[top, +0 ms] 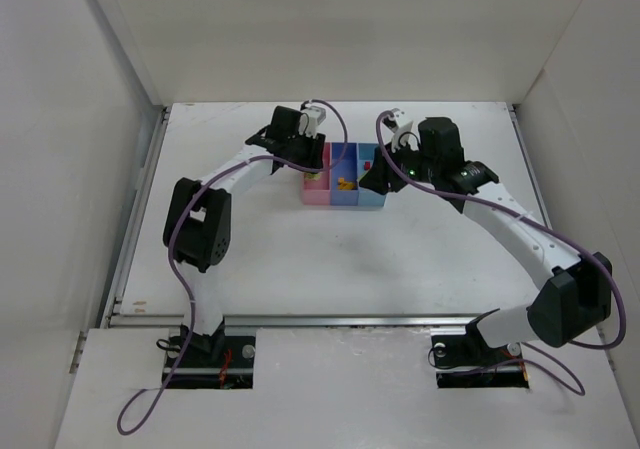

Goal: Sort the legos into containers by color

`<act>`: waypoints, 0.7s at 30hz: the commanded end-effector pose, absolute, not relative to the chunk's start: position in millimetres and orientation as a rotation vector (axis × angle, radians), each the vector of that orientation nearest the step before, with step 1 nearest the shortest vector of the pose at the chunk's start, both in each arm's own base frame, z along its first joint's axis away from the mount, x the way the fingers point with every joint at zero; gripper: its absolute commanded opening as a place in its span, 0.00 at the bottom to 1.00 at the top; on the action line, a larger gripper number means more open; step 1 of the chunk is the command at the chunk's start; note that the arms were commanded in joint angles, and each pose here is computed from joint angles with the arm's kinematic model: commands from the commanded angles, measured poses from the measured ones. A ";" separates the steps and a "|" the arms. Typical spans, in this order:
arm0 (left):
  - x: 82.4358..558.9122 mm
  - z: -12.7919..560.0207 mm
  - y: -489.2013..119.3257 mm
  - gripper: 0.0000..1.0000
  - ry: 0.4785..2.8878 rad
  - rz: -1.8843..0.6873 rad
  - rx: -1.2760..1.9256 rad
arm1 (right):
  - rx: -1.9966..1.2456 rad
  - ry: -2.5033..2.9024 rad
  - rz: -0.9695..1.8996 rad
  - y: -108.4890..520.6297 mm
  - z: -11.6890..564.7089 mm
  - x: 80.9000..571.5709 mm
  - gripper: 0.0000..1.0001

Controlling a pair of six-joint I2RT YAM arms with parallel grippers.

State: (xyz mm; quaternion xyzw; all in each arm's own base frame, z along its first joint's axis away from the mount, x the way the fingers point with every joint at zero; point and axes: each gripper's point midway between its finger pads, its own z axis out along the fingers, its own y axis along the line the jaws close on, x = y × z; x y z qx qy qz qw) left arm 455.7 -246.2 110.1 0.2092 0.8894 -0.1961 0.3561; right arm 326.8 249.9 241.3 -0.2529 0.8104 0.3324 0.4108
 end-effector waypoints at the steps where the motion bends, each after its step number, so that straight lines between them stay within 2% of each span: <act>1: 466.2 133.8 -260.2 0.51 2.231 -0.557 0.518 | -0.648 1.966 0.812 246.4 268.8 331.1 0.00; 2: 466.2 133.7 -260.2 0.51 2.231 -0.557 0.518 | -0.648 1.966 0.812 246.4 268.8 331.1 0.00; 5: 466.0 129.9 -258.4 0.69 2.250 -0.544 0.514 | -0.648 1.966 0.812 246.4 268.8 331.1 0.00; 7: 464.2 128.3 -257.6 0.73 2.261 -0.543 0.515 | -0.654 1.954 0.821 246.8 272.7 328.5 0.00; 9: 464.2 130.3 -257.6 0.73 2.263 -0.543 0.515 | -0.661 1.963 0.832 247.3 271.1 325.8 0.00; 14: 456.1 189.2 -255.1 0.73 2.129 -0.543 0.582 | -0.673 2.070 0.782 240.6 245.9 326.1 0.00; 19: 435.1 217.3 -225.5 0.73 2.095 -0.463 0.614 | -0.710 2.392 0.543 230.4 162.8 315.8 0.00; 21: 428.9 222.7 -199.1 0.73 2.109 -0.416 0.561 | -0.803 2.452 0.432 246.9 141.7 302.8 0.00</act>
